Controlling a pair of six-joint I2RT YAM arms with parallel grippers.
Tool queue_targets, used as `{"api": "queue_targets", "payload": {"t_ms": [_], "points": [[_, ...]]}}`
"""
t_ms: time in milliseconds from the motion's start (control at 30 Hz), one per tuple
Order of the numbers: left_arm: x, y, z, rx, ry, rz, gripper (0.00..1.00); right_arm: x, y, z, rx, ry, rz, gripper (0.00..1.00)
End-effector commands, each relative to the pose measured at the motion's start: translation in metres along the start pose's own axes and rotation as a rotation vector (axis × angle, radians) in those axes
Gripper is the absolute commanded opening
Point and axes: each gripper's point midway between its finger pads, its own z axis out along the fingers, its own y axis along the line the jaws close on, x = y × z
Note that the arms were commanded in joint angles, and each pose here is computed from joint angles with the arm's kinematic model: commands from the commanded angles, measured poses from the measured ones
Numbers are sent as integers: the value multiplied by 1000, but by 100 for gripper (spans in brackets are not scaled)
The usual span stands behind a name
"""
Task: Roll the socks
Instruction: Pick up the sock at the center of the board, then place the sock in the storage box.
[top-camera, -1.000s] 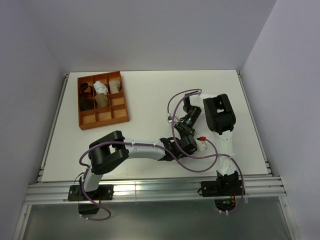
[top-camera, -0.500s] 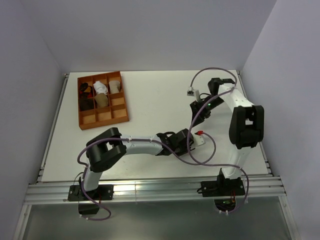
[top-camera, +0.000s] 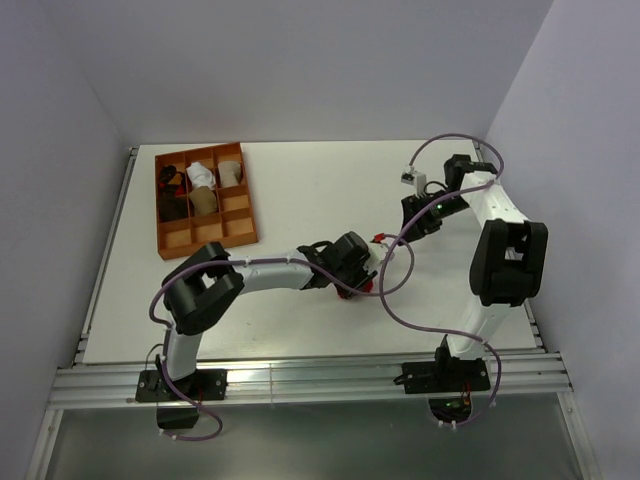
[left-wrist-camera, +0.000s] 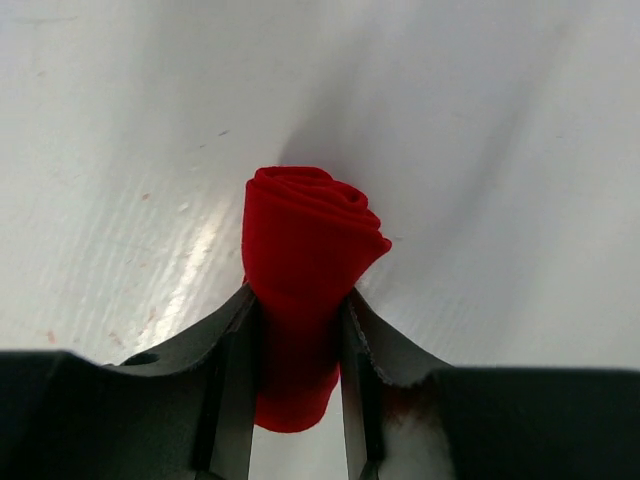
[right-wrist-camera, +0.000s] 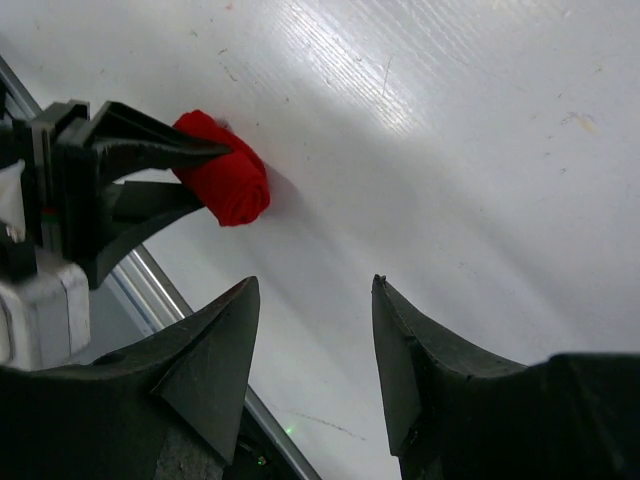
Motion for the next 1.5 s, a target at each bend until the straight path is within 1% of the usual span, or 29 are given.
{"api": "queue_targets", "payload": {"t_ms": [0, 133, 333, 433, 567, 700, 767, 800, 833, 933, 967, 1067, 1100, 1167, 1200, 1233, 1267, 1300, 1400, 1467], "points": [[33, 16, -10, -23, 106, -89, 0, -13, 8, -20, 44, -73, -46, 56], [18, 30, -20, -34, 48, -153, 0, -15, 11, -27, 55, -92, -63, 56], [-19, 61, -50, -71, -86, -249, 0, -17, 15, -33, 78, -117, -82, 56], [-30, 79, -63, -105, -134, -299, 0, -17, 15, -35, 82, -116, -88, 56], [-49, 117, -94, -186, -228, -376, 0, -17, 18, -39, 95, -119, -103, 56], [-57, 156, -123, -300, -287, -445, 0, -19, 21, -42, 89, -123, -112, 56], [-60, 184, -145, -404, -325, -488, 0, -23, 22, -44, 87, -130, -120, 56], [-59, 191, -151, -430, -331, -499, 0, -24, 23, -45, 81, -127, -116, 56], [-59, 210, -167, -506, -357, -527, 0, -26, 23, -45, 77, -129, -118, 56], [-53, 240, -191, -653, -376, -576, 0, -32, 21, -47, 75, -130, -118, 57], [-45, 259, -207, -765, -381, -603, 0, -36, 21, -49, 77, -135, -123, 56], [-30, 288, -233, -956, -376, -653, 0, -41, 18, -49, 87, -135, -120, 56], [-22, 300, -245, -1055, -376, -675, 0, -44, 16, -49, 98, -140, -126, 56], [-11, 317, -258, -1173, -359, -707, 0, -44, 13, -46, 110, -131, -121, 56], [-3, 326, -271, -1275, -355, -724, 0, -46, 12, -45, 115, -134, -128, 56], [-3, 331, -275, -1317, -366, -741, 0, -46, 12, -44, 115, -129, -128, 56], [4, 338, -271, -1358, -345, -743, 0, -46, 12, -42, 110, -124, -132, 56], [10, 344, -280, -1443, -337, -752, 0, -46, 13, -41, 107, -123, -130, 56], [21, 360, -272, -1535, -281, -766, 0, -46, 13, -39, 114, -116, -139, 56], [28, 374, -267, -1613, -265, -799, 0, -47, 13, -37, 115, -114, -144, 56]]}}
